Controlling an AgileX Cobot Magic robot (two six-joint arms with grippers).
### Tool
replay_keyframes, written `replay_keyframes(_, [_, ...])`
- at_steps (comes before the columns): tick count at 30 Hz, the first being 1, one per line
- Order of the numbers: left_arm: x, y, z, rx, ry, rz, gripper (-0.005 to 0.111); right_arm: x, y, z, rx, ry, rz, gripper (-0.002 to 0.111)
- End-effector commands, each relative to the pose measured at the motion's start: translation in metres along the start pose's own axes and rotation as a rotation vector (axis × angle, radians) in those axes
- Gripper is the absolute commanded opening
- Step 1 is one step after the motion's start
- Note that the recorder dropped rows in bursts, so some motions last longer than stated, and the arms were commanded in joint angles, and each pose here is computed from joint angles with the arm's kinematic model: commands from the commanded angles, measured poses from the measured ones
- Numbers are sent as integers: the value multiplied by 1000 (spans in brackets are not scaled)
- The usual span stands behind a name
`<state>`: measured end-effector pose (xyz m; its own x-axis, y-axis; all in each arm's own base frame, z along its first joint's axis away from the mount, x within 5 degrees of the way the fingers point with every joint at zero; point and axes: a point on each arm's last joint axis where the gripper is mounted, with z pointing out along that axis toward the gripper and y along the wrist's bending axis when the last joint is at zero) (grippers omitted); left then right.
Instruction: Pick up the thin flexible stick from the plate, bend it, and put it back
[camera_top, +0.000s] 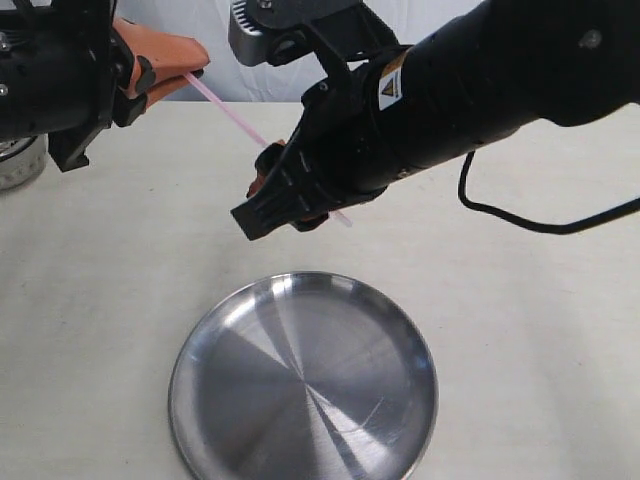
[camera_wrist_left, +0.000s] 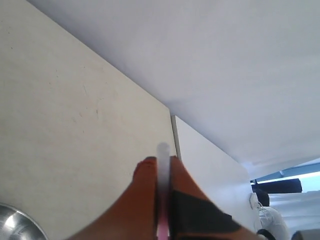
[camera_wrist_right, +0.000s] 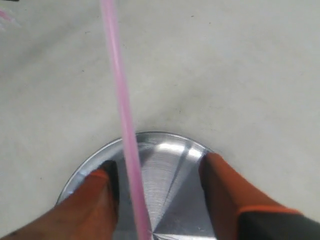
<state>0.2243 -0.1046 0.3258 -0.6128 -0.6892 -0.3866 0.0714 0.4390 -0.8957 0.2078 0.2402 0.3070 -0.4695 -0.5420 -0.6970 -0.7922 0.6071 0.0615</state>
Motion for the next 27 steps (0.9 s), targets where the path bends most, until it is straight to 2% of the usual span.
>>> replay_keyframes(1, [0,-3,2,15,11,-1,0,1,-1,3,8,1,25,28])
replay_keyframes(4, [0,0,4,1,11,-4,0,1,-1,2,10,-2,49,2])
replay_keyframes(5, [0,1,6,-2,17,-6,0,1,-1,2,10,-2,61,0])
replay_keyframes(14, [5,12,21,-36,69,-27,0,1,-4,2,38,-5,133,0])
replay_keyframes(21, [5,13,21,-37,67,-15,0,-4,-9,1,93,-61,195,0])
replay_keyframes(27, [18,9,25,-47,92,7,0,-8,-10,1,91,-115,237,0])
